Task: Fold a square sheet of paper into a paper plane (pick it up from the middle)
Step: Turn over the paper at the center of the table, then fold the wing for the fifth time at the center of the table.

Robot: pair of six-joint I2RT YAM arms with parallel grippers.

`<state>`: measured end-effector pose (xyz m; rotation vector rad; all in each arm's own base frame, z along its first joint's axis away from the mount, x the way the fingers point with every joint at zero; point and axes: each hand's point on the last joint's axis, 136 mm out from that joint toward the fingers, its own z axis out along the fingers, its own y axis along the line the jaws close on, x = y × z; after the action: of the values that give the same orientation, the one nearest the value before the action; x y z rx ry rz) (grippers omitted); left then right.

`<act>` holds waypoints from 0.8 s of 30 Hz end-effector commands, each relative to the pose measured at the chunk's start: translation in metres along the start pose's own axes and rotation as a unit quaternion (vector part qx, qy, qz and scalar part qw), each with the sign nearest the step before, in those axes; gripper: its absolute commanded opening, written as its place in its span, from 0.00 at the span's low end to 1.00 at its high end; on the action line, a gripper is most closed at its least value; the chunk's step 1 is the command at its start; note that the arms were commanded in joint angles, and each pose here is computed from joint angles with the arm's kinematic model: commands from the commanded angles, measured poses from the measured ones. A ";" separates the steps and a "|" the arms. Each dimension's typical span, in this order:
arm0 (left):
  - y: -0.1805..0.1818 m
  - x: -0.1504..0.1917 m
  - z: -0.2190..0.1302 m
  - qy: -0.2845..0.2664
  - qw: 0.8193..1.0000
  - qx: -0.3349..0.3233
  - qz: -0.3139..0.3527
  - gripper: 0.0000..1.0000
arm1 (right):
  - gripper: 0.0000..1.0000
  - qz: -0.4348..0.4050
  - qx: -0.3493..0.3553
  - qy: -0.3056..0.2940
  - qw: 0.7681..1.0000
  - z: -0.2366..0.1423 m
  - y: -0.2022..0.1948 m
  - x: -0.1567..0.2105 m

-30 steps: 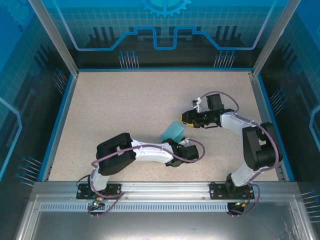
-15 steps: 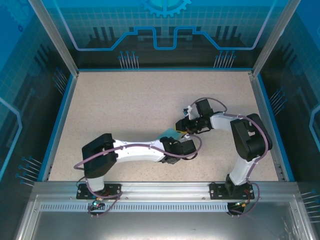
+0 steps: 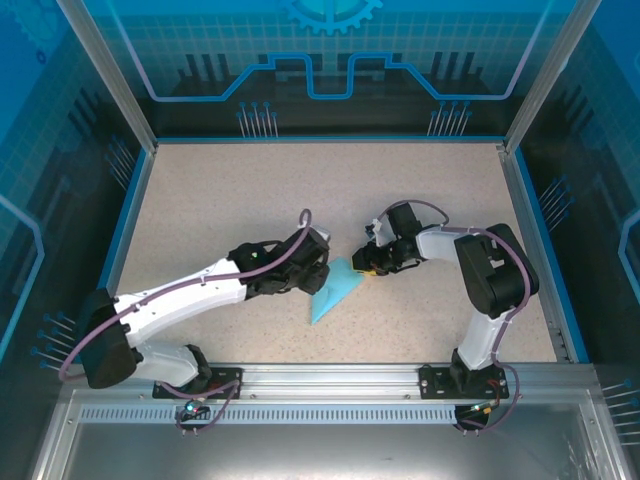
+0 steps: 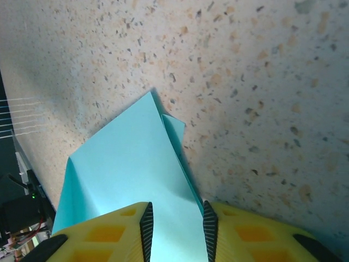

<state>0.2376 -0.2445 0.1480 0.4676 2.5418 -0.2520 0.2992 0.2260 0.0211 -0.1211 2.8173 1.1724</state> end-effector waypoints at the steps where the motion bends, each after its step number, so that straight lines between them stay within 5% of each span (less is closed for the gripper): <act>1: -0.010 0.030 0.018 0.051 0.996 0.049 -0.046 0.41 | 0.32 -0.006 0.014 0.022 1.000 0.006 -0.005 0.014; 8: -0.025 0.058 0.052 0.097 0.990 0.084 -0.066 0.25 | 0.32 -0.011 0.022 0.024 0.999 0.006 -0.005 0.017; 24: -0.040 0.088 0.091 0.143 0.981 0.113 -0.070 0.09 | 0.34 -0.032 0.019 -0.006 0.999 -0.017 0.016 0.010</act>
<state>0.2023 -0.2776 0.0379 0.4291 2.8242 -0.5294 0.2959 0.2240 0.0321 -0.1639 2.8080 1.1175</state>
